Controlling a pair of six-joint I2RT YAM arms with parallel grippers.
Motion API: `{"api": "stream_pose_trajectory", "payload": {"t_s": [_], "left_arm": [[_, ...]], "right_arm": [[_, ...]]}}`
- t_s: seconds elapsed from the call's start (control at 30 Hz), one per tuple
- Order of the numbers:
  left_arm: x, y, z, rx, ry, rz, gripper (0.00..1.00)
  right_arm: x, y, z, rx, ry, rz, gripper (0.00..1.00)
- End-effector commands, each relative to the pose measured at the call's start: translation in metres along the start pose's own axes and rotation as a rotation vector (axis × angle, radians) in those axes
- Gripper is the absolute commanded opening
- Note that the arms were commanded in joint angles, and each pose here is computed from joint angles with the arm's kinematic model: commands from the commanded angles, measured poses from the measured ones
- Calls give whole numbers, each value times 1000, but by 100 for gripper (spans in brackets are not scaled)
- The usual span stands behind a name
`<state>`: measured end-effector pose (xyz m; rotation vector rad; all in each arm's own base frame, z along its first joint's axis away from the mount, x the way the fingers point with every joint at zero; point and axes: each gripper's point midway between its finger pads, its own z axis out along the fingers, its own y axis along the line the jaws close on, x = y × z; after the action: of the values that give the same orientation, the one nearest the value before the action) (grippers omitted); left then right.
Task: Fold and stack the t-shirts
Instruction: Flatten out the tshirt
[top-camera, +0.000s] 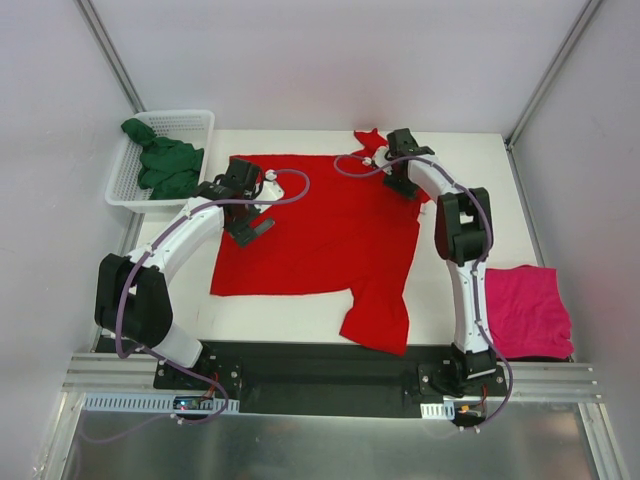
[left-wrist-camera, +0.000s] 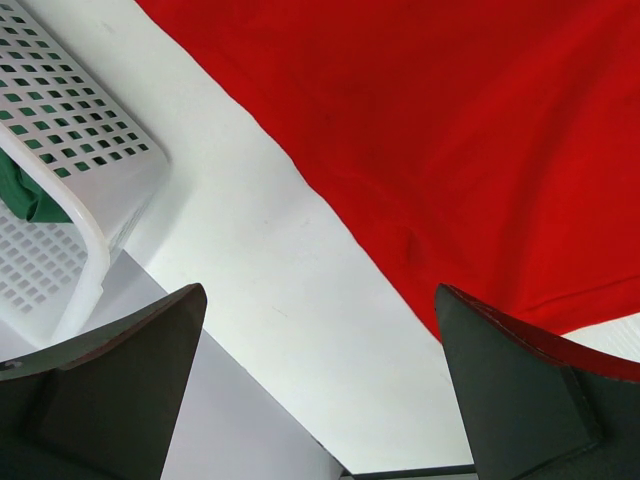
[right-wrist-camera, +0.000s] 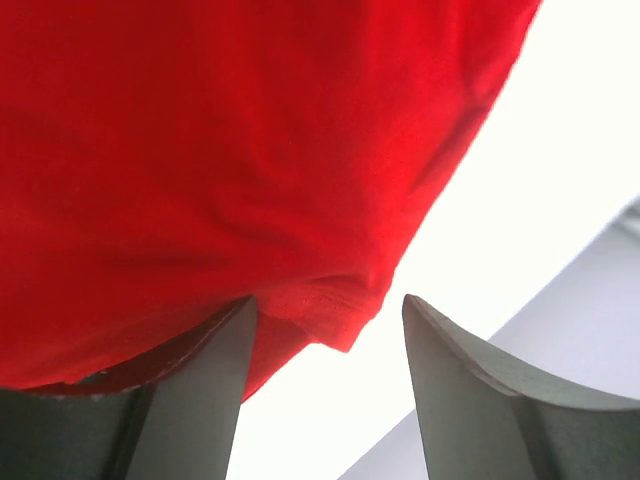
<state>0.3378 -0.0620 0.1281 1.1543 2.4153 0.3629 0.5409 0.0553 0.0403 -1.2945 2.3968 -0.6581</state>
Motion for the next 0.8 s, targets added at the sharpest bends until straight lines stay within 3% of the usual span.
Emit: {"api": "stream_pose_trajectory", "payload": {"t_s": [0.0, 0.2, 0.33, 0.6, 0.67, 0.77], "left_arm": [[3, 0, -8, 5, -5, -23, 99], [6, -1, -11, 5, -5, -26, 99], [4, 1, -15, -3, -18, -24, 99], [4, 4, -22, -21, -30, -24, 99], [5, 4, -24, -20, -34, -20, 99], [5, 4, -24, -21, -34, -17, 99]], "right_arm": [[-30, -19, 19, 125, -60, -55, 63], [-62, -32, 20, 208, -110, -106, 63], [-55, -37, 5, 254, -80, -96, 62], [-14, -61, -124, 285, -55, -15, 63], [2, -45, -149, 196, -32, 5, 63], [19, 5, -187, -89, -76, 33, 63]]}}
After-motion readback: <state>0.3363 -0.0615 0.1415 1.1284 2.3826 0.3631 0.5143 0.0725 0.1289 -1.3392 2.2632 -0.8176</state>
